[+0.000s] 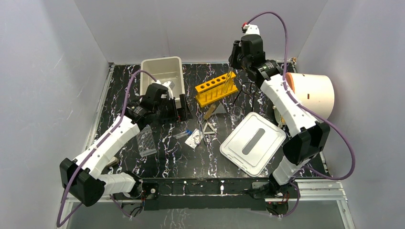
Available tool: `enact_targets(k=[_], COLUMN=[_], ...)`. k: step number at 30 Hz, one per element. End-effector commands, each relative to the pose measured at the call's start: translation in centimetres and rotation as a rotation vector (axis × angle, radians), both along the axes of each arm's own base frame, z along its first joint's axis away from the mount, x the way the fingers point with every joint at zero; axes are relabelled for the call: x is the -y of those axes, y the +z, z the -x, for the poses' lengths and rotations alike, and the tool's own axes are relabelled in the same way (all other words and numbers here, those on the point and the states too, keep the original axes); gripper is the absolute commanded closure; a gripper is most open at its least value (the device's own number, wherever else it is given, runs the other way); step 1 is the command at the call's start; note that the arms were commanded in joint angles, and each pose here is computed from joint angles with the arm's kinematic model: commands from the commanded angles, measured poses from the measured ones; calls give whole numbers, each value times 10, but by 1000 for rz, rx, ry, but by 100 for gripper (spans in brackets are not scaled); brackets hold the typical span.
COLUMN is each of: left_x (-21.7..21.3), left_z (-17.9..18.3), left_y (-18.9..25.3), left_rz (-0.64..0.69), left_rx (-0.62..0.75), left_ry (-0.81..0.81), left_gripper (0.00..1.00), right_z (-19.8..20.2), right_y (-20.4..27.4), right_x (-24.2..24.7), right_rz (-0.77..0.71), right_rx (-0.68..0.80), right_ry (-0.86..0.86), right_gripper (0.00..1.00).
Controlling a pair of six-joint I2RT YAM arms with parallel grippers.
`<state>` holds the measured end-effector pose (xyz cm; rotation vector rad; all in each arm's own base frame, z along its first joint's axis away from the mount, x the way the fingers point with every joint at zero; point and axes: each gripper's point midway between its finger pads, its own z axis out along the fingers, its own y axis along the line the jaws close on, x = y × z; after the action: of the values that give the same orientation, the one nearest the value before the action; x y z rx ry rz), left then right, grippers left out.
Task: Organize the chemistry lab equipment
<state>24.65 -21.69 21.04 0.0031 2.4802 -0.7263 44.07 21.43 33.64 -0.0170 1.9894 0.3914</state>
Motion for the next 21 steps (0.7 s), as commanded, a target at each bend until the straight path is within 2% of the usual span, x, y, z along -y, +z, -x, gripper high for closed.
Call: enact_targets(k=[1,9,21], left_x=[14,21,40], left_z=[-1,-26,-70], left_y=[9,15,48], left_rz=[37,21,74], left_rx=[-7,68,237], left_ry=[-54,-55,-37], left_gripper=[2,2,2], right_z=[-35,-66,-106], right_y=[27,43,37], right_x=[32,49,49], right_rz=[108,188,168], right_rx=[135,300,471], right_ry=[-147,-227,-198], right_gripper=[78,78,78])
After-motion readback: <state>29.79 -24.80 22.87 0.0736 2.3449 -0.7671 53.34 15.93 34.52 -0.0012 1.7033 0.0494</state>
